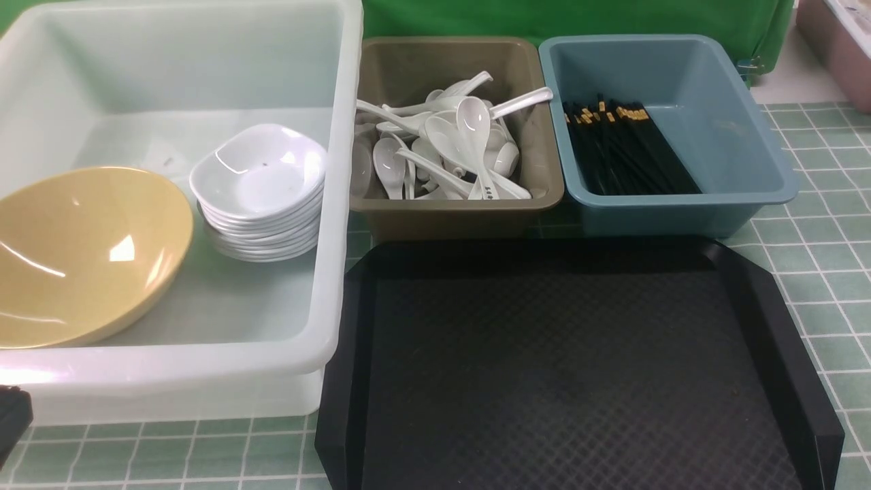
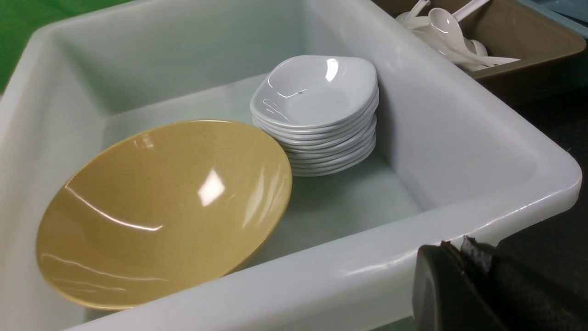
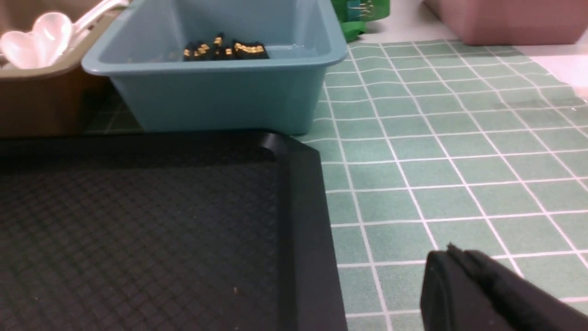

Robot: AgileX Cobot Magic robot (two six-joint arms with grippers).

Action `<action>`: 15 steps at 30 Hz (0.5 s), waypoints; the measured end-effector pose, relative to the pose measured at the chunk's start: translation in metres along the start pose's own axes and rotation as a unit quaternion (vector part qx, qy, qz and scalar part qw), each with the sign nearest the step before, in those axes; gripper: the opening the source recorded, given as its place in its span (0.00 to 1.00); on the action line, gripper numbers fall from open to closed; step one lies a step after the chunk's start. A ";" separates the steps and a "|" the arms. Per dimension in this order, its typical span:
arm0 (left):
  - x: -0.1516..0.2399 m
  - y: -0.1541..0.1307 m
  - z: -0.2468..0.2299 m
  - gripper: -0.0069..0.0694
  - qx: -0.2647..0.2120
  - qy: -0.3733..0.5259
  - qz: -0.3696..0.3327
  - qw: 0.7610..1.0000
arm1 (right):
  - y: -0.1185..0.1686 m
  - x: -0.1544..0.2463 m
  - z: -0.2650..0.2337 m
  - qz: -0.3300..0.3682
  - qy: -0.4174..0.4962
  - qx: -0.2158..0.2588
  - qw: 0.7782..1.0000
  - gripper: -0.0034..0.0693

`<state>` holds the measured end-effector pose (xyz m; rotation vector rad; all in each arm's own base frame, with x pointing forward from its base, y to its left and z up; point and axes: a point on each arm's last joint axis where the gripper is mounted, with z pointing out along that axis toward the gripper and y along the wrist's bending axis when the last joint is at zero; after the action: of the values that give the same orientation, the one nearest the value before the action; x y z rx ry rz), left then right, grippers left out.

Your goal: On blue table put chopsticks spoon bowls plates into blue grey white boxes.

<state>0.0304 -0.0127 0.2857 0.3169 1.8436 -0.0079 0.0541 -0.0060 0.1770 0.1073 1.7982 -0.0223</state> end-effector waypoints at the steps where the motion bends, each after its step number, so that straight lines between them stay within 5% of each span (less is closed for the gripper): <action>1: 0.000 0.000 0.000 0.09 0.000 0.000 0.000 1.000 | 0.000 0.000 0.000 0.000 0.000 0.000 1.000 0.10; 15: 0.000 0.000 0.000 0.09 0.000 0.000 0.000 1.000 | 0.000 0.000 0.000 -0.001 0.000 0.000 1.000 0.11</action>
<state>0.0304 -0.0127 0.2857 0.3169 1.8436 -0.0079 0.0541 -0.0059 0.1770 0.1055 1.7983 -0.0222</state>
